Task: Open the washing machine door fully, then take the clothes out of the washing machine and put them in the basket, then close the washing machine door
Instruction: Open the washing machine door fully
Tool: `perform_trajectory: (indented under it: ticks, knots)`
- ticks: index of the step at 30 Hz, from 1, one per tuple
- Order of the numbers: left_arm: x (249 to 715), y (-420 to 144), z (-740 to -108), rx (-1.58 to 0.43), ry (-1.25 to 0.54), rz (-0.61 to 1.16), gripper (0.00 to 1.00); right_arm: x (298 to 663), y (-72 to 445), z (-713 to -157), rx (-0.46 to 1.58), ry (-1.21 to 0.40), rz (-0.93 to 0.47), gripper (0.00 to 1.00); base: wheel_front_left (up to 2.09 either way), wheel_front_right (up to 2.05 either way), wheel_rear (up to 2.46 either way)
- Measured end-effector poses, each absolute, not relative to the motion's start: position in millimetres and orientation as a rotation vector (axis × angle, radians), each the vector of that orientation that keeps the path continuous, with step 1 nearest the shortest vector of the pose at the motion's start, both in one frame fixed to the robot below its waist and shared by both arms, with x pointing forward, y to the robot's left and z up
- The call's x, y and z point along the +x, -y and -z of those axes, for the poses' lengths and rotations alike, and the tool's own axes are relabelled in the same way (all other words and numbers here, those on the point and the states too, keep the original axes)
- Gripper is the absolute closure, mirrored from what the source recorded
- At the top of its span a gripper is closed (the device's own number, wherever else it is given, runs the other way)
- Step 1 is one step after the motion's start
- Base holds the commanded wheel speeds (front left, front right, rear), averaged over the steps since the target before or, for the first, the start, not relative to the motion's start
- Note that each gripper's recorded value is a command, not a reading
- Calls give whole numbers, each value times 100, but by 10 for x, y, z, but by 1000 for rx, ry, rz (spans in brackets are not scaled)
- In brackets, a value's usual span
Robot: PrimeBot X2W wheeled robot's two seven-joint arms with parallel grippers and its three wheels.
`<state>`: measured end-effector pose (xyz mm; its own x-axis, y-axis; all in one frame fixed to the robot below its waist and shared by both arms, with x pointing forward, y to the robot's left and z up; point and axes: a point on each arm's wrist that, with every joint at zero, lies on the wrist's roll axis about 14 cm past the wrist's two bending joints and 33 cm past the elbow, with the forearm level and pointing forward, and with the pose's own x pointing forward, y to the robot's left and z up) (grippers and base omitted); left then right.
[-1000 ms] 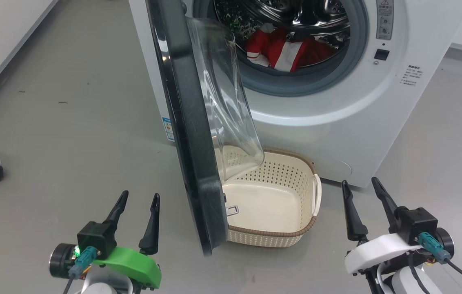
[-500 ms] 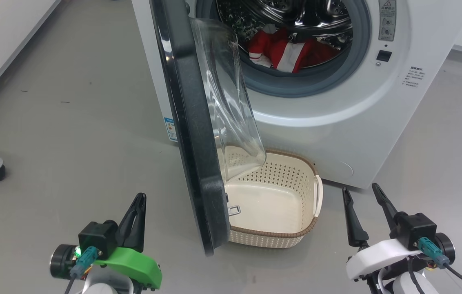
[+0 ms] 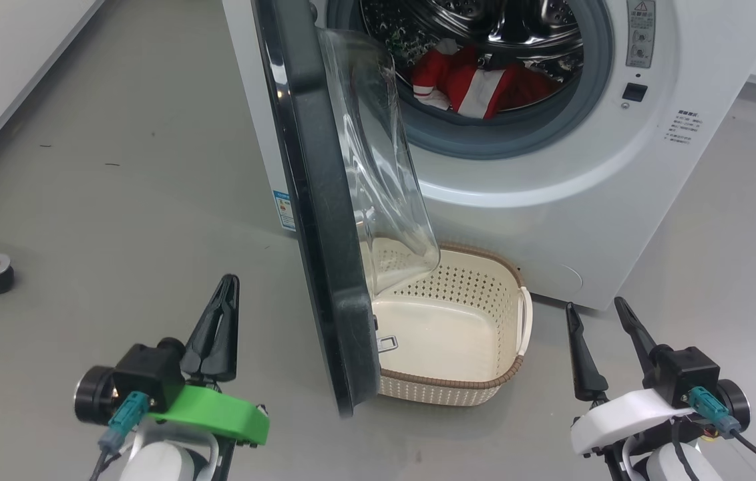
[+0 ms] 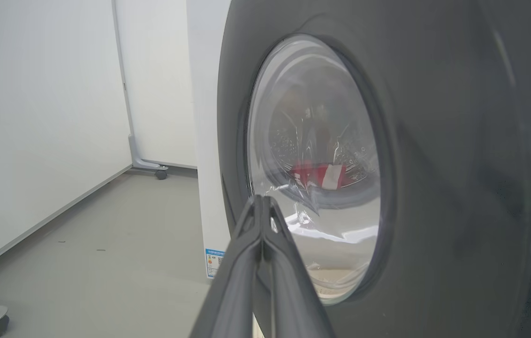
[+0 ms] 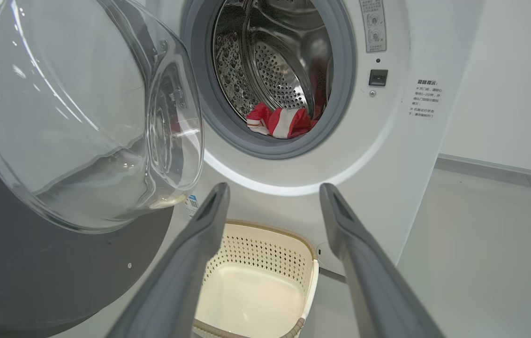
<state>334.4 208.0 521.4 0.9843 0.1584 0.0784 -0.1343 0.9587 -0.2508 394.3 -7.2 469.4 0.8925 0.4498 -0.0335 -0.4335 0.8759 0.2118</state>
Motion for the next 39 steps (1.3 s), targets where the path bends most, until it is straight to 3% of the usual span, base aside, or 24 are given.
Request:
perform_trajectory:
  ticks: [13,22,29,39]
  knots:
    - [3351,-1919,-6489,-182,494,-32,100,3946,32,-4713,192,-74,-477,0,0,0,0]
    - [3176,-1429,-6864,-198,610,177,100,3931,38,-4735,188,-68,-480,0,0,0,0]
    - [3109,-1051,-6696,-244,517,327,100,3917,65,-4735,189,-68,-476,0,0,0,0]
    - [3029,-648,-6091,-322,215,463,100,3874,120,-4681,191,-84,-465,0,0,0,0]
